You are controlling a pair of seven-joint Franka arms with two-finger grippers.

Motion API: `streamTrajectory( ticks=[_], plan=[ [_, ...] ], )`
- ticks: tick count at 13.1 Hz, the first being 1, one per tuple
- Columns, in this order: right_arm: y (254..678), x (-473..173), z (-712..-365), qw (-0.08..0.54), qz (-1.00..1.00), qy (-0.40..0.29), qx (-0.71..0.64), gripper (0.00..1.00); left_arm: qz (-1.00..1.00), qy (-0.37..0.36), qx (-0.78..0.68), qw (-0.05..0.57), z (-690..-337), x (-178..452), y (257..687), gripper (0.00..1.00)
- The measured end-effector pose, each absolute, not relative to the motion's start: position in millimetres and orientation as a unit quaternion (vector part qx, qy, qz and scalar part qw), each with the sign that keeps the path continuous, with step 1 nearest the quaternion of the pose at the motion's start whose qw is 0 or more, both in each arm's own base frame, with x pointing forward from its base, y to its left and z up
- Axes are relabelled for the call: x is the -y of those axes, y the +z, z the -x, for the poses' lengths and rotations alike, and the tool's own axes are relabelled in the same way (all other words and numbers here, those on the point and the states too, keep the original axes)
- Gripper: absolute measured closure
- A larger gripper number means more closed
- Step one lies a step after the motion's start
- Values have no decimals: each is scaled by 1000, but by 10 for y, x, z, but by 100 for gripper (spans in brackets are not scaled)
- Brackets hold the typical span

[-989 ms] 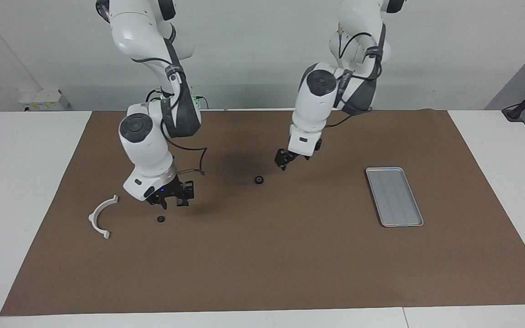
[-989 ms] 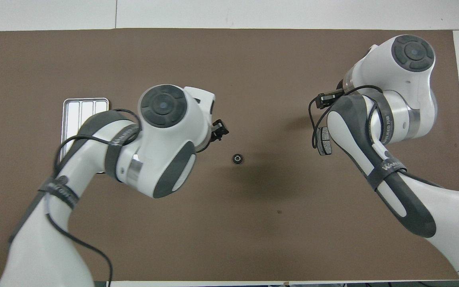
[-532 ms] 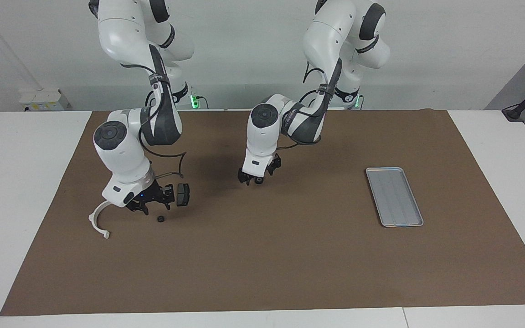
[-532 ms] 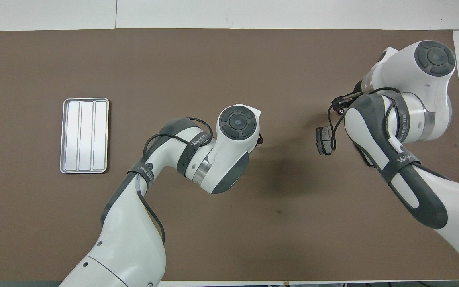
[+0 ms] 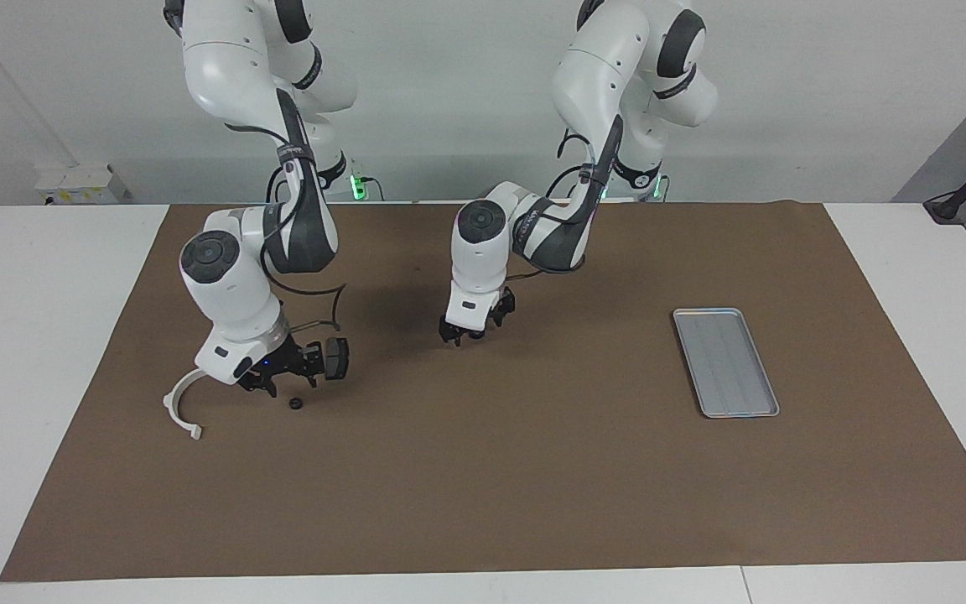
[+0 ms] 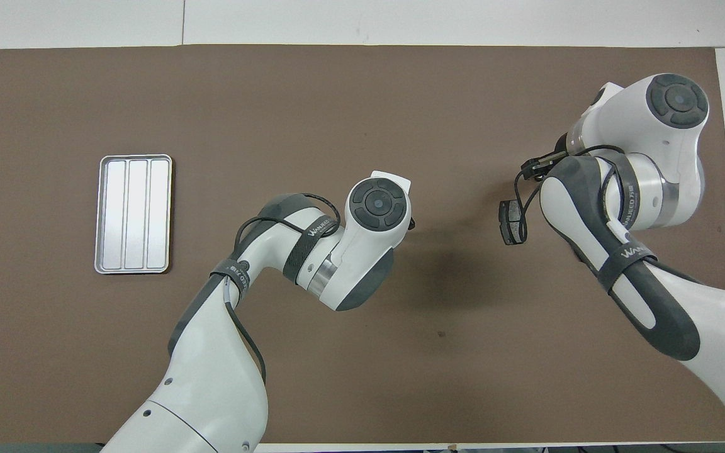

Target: Pick bearing gear from pile to tray

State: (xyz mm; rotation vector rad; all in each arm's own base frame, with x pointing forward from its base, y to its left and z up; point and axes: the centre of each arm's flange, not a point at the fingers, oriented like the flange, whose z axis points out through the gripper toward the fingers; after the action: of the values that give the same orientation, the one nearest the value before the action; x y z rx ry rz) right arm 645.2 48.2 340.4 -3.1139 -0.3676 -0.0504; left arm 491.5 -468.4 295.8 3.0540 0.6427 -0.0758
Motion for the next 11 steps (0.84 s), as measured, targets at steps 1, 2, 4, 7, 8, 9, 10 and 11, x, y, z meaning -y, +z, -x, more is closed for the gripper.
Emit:
streamTrajectory(
  ticks=[1,2,4,7,8,9,10,11],
  plan=[
    [3373,-477,-6440,3,993,-15,117,30,-978,-23,-207,11,-4896,4671,2905,2],
    [3351,-473,-6433,3,993,-13,118,30,-978,-23,-208,11,-4881,4660,2864,0],
    [3331,-470,-6428,3,993,-12,119,30,-978,-22,-209,12,-4873,4654,2846,8],
    [3272,-419,-6458,2,992,-23,126,40,-978,-22,-209,12,-4867,4657,2858,10],
    [3230,-394,-6469,2,992,-25,126,36,-978,-22,-208,12,-4860,4664,2857,10],
    [3186,-377,-6479,2,992,-27,125,34,-978,-22,-206,12,-4842,4683,2858,10],
    [3149,-370,-6483,2,992,-27,124,30,-978,-20,-205,13,-4831,4697,2878,18],
    [3116,-371,-6483,2,992,-25,125,30,-979,-20,-204,14,-4822,4705,2894,22]
  ],
)
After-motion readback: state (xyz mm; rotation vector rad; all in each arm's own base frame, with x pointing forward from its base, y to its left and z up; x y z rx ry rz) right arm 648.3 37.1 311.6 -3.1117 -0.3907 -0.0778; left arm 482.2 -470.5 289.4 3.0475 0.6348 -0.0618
